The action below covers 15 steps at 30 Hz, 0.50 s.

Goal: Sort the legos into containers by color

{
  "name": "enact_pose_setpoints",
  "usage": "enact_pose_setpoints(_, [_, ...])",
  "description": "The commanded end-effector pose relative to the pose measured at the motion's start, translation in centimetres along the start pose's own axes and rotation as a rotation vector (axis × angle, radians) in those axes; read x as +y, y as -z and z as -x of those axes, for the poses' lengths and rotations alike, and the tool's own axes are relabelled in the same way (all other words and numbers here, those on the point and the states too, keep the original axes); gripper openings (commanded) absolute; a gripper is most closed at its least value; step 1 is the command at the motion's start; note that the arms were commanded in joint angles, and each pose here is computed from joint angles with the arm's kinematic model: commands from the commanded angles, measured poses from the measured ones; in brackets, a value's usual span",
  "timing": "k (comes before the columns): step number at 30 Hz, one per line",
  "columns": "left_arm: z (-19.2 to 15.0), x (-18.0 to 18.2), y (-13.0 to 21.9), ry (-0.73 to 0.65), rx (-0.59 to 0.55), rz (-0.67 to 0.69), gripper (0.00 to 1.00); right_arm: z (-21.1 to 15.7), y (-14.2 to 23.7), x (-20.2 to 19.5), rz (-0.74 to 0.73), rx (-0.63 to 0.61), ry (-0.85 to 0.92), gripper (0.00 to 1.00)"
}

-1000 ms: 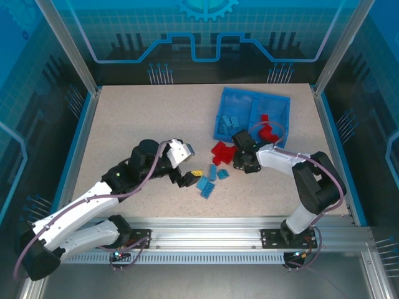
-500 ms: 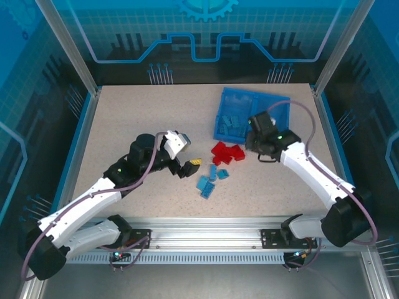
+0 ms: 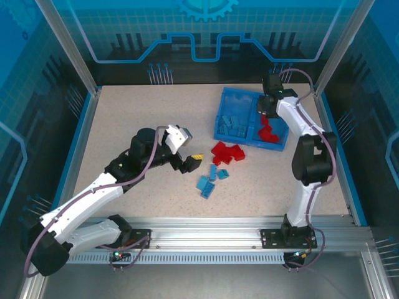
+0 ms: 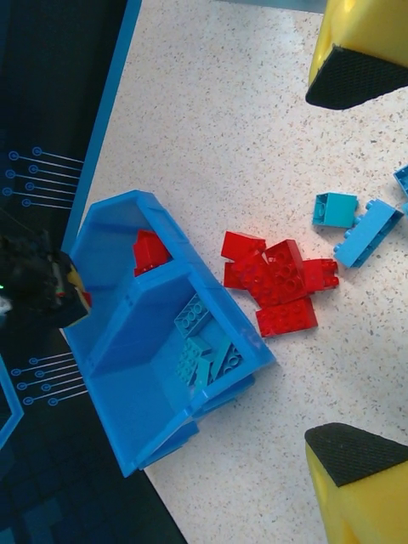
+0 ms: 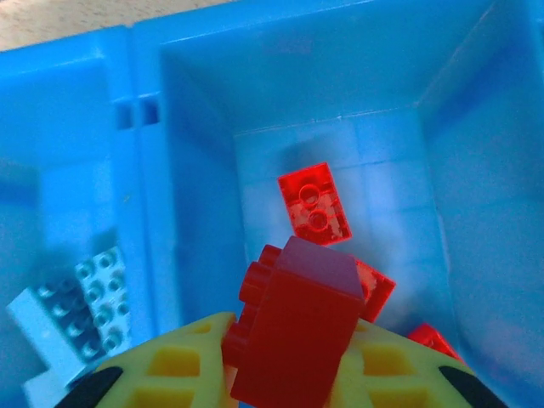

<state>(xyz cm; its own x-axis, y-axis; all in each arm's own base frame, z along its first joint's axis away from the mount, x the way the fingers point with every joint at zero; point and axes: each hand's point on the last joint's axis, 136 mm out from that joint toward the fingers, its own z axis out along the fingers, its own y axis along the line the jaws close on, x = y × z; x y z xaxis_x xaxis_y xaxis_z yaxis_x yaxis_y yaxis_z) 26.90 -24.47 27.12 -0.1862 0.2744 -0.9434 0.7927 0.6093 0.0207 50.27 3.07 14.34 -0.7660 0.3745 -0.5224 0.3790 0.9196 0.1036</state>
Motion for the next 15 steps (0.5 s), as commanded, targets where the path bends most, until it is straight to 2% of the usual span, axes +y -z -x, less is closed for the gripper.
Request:
enact_pose_setpoints(1, [0.6,0.6,0.8,0.005,-0.001,0.034,0.99,0.4,-1.0,-1.1,-0.025,0.048,-0.012,0.28])
enact_pose_setpoints(6, [0.2,0.6,0.9,0.014,-0.008,0.037,0.99,0.5,-1.6,-1.0,-0.024,0.089,-0.007,0.44])
enact_pose_setpoints(8, [0.0,0.6,0.8,0.017,-0.002,0.038,0.99,0.8,-1.1,-0.8,-0.019,0.085,0.000,0.48])
enact_pose_setpoints(13, [0.3,0.4,0.8,0.022,-0.006,0.023,0.99,1.5,1.1,-0.7,0.002,0.056,-0.008,0.66])
enact_pose_setpoints(15, [0.2,0.3,0.8,0.029,-0.005,0.017,0.99,1.4,2.4,-0.7,0.014,0.053,-0.014,0.67])
